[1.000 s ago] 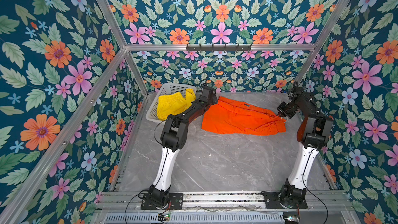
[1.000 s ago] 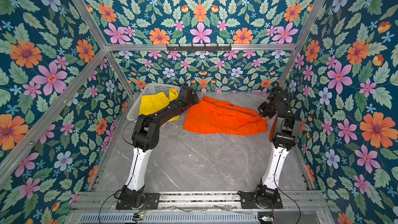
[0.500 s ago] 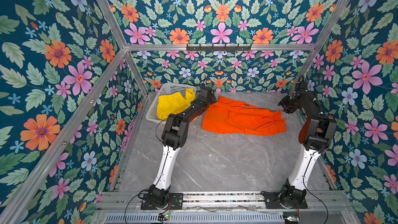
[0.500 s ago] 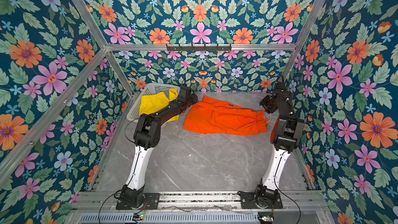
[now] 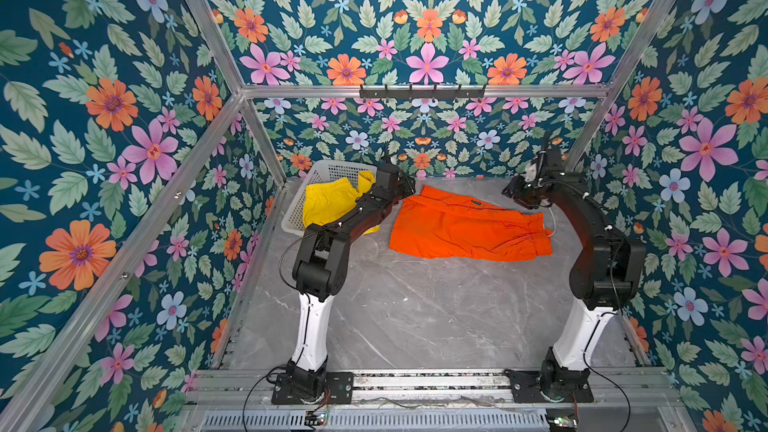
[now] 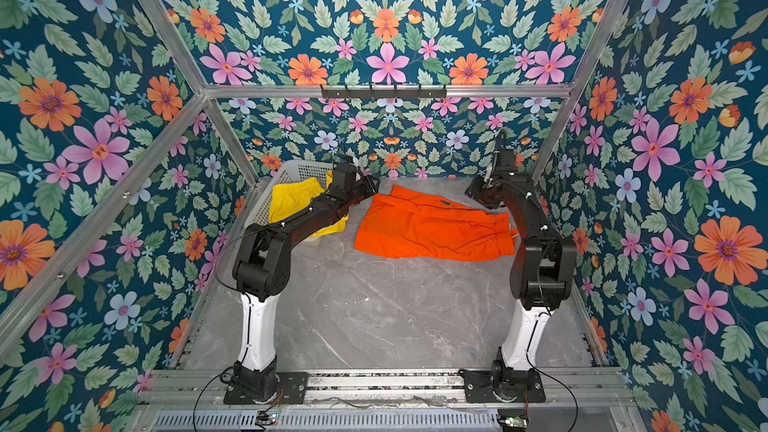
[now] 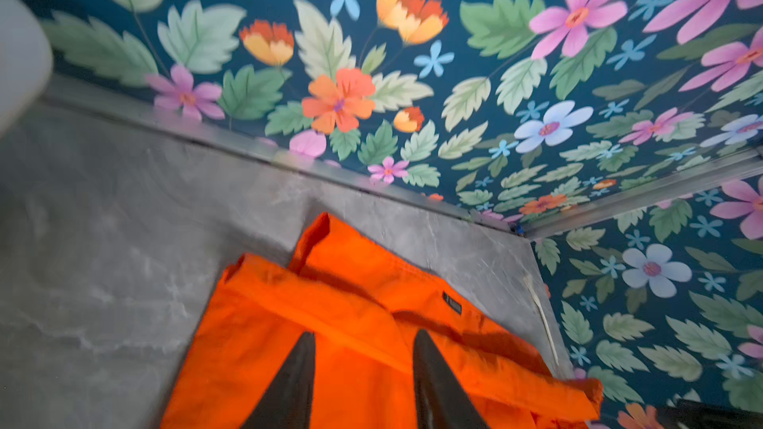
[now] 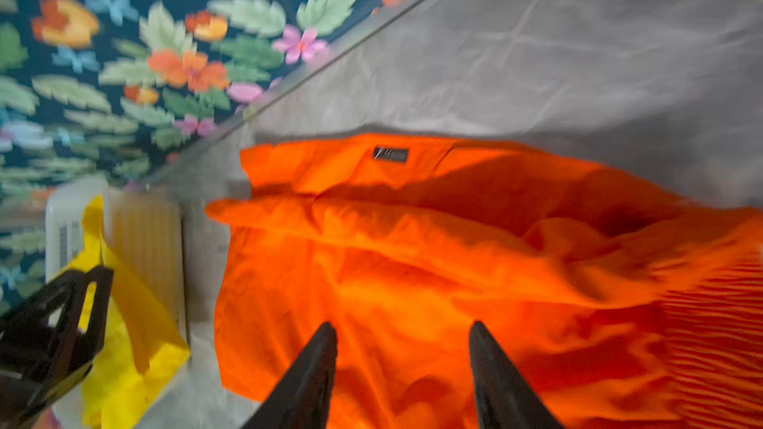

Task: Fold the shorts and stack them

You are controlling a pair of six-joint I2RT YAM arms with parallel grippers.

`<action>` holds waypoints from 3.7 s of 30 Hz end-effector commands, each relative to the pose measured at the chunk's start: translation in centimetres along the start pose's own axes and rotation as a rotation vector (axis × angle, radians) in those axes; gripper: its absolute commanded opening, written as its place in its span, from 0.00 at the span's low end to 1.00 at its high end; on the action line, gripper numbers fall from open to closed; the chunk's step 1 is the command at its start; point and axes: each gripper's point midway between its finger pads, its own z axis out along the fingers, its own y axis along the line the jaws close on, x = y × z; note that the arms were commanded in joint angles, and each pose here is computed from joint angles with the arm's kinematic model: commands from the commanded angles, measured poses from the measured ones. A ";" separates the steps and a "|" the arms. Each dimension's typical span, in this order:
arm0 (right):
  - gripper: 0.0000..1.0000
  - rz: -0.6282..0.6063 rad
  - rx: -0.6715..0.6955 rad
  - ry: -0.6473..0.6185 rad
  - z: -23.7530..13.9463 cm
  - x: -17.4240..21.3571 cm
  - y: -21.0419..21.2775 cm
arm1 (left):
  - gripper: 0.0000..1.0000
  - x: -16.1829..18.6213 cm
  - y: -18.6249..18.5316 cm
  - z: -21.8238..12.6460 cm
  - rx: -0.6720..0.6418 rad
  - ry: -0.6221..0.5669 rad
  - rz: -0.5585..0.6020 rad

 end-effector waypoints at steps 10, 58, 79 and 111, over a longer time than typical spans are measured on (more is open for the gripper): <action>0.49 -0.180 -0.234 0.185 9.8 7.9 9.6 | 0.31 8.0 2.4 -1.4 0.023 0.175 -0.049; 0.51 -0.103 -0.149 -0.035 5.5 -3.1 2.5 | 0.39 8.5 -2.0 -2.0 0.149 0.197 0.097; 0.47 0.146 -0.027 0.279 8.1 14.7 -6.5 | 0.37 18.0 4.9 -3.8 -0.026 0.393 0.079; 0.70 0.828 -0.024 0.059 -11.8 18.0 -19.8 | 0.54 21.4 -11.9 -12.2 0.347 0.373 0.630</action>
